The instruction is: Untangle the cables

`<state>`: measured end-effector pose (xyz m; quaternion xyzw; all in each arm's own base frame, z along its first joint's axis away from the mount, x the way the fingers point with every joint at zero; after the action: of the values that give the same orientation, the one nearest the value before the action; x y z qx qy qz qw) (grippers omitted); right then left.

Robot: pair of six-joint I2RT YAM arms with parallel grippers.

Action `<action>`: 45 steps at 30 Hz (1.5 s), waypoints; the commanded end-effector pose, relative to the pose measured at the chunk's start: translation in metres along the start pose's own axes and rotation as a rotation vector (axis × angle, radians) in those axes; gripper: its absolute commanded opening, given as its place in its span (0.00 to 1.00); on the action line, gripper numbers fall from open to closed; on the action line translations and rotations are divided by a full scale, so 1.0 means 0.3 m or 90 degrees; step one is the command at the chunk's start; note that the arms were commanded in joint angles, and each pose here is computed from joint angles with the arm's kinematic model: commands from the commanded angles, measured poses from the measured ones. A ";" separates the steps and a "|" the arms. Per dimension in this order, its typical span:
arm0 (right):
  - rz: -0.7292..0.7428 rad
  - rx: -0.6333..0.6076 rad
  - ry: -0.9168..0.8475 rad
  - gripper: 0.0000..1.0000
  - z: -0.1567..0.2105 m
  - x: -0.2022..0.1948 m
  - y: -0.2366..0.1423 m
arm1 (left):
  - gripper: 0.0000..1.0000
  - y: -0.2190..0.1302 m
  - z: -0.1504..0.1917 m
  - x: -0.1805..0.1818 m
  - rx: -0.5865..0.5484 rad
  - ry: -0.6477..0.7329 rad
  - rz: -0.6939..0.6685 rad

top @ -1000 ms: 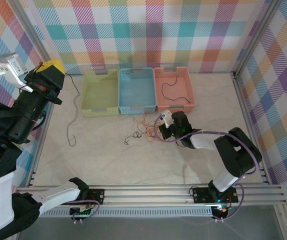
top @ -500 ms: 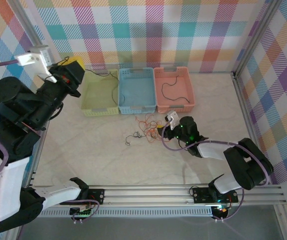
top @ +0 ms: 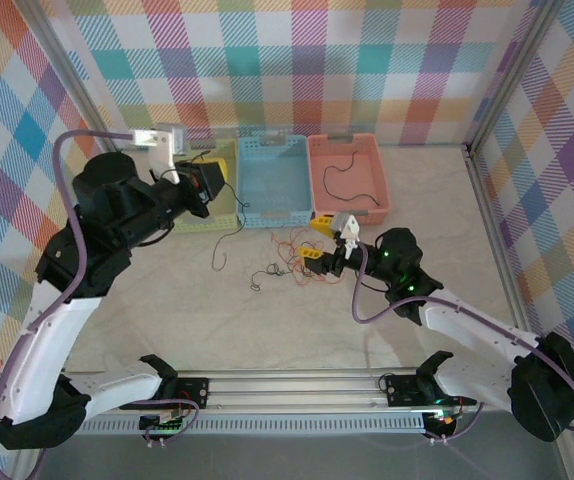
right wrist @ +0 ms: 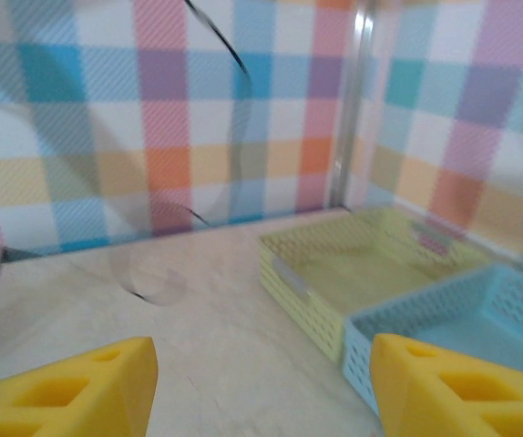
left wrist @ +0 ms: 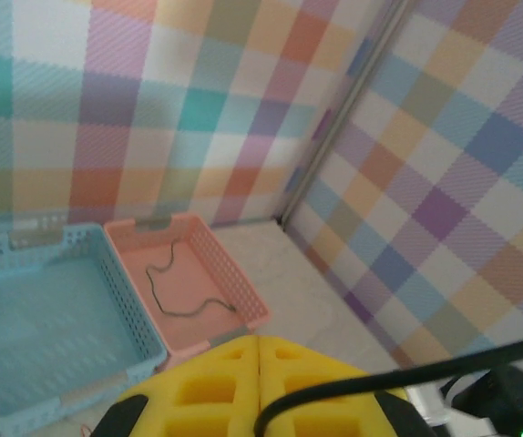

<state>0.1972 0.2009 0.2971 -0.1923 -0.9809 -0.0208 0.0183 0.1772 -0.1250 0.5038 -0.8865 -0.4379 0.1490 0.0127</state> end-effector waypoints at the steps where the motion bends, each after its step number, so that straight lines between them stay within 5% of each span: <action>1: -0.078 0.012 -0.019 0.66 -0.052 0.041 0.032 | 0.00 -0.022 0.000 -0.012 -0.019 -0.020 0.040; 15: -0.119 0.017 -0.037 0.69 -0.157 0.054 0.208 | 0.00 0.008 0.041 -0.016 0.024 -0.040 0.078; 22: -0.126 0.024 -0.045 0.60 -0.168 0.054 0.237 | 0.00 0.006 0.054 -0.021 0.035 -0.043 0.095; 36: -0.145 0.040 -0.043 0.24 -0.156 0.056 0.271 | 0.00 0.016 0.074 -0.022 0.048 -0.045 0.110; 41: -0.117 0.044 -0.047 0.00 -0.145 0.051 0.263 | 0.00 0.021 0.095 -0.013 0.052 -0.044 0.101; 45: -0.093 0.042 -0.054 0.00 -0.139 0.049 0.243 | 0.00 0.021 0.103 -0.012 0.055 -0.045 0.102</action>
<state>0.2172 0.2769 0.3347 -0.1093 -0.9936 0.0300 0.0012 0.1770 -0.1390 0.4675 -0.9056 -0.3658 0.2103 0.0421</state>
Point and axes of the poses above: each hand's point on the last joint's axis, 136 mm out from that joint toward the fingers, its own y axis out along the fingers, its own x axis along the line the jaws close on, z = x × y, the point moved 10 cm from there along -y, back along the fingers, and after that the axes turned 8 degrees about y, right-handed, at the moved point
